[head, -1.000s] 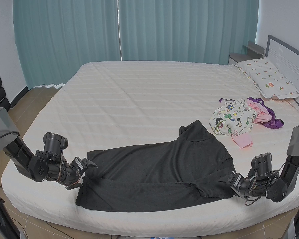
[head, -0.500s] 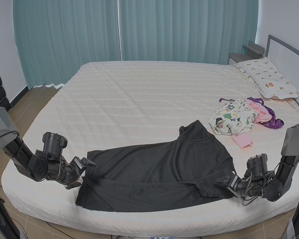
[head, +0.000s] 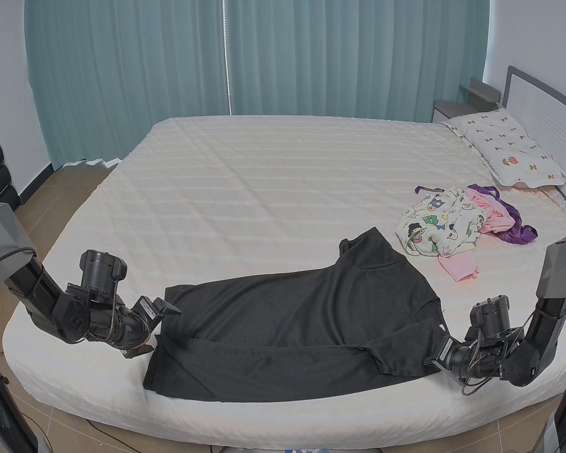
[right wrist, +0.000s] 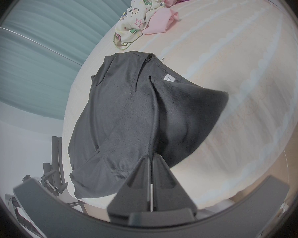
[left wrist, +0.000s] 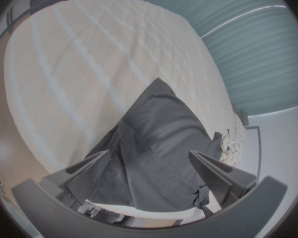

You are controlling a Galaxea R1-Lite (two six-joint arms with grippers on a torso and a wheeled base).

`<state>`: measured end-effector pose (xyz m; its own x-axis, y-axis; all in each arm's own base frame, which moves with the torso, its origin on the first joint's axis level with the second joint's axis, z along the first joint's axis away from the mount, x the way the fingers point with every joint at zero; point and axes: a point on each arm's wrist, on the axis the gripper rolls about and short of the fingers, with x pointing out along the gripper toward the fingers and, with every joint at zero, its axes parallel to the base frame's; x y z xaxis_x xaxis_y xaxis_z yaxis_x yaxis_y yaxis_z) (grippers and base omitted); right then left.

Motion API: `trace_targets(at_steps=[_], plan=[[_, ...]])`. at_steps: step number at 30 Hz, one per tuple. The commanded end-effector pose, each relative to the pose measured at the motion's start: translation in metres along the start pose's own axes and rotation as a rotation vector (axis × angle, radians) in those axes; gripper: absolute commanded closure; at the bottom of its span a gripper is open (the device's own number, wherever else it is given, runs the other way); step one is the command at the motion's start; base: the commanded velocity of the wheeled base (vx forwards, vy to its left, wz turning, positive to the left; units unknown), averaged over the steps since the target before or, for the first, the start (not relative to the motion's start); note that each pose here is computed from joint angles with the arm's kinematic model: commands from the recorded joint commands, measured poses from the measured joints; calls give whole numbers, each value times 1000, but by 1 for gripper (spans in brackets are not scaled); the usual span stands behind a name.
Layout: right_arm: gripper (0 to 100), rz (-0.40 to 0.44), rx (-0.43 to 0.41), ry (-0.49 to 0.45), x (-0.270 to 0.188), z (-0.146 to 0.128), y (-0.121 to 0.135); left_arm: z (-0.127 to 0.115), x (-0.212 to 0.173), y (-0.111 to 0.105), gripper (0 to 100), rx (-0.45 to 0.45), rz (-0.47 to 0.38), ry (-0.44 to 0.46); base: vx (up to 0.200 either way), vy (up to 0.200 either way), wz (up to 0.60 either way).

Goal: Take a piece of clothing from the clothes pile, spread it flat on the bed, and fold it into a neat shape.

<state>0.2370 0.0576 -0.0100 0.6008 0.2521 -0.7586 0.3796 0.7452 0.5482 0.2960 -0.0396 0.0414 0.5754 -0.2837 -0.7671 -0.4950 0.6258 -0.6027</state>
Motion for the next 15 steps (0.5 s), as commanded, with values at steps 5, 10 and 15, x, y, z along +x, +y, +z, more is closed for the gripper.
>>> trace_targets(at_steps=[5,10,15], plan=[[100,5,8,-26,-11,4,-3,0,0,1,0,-1,3,2,0,0,0],[100,-2,-18,-49,-13,12,-8,0,0,1,0,-2,4,2,0,0,0],[100,0,-22,-50,-13,13,-8,0,0,1,0,-2,4,2,0,0,0]])
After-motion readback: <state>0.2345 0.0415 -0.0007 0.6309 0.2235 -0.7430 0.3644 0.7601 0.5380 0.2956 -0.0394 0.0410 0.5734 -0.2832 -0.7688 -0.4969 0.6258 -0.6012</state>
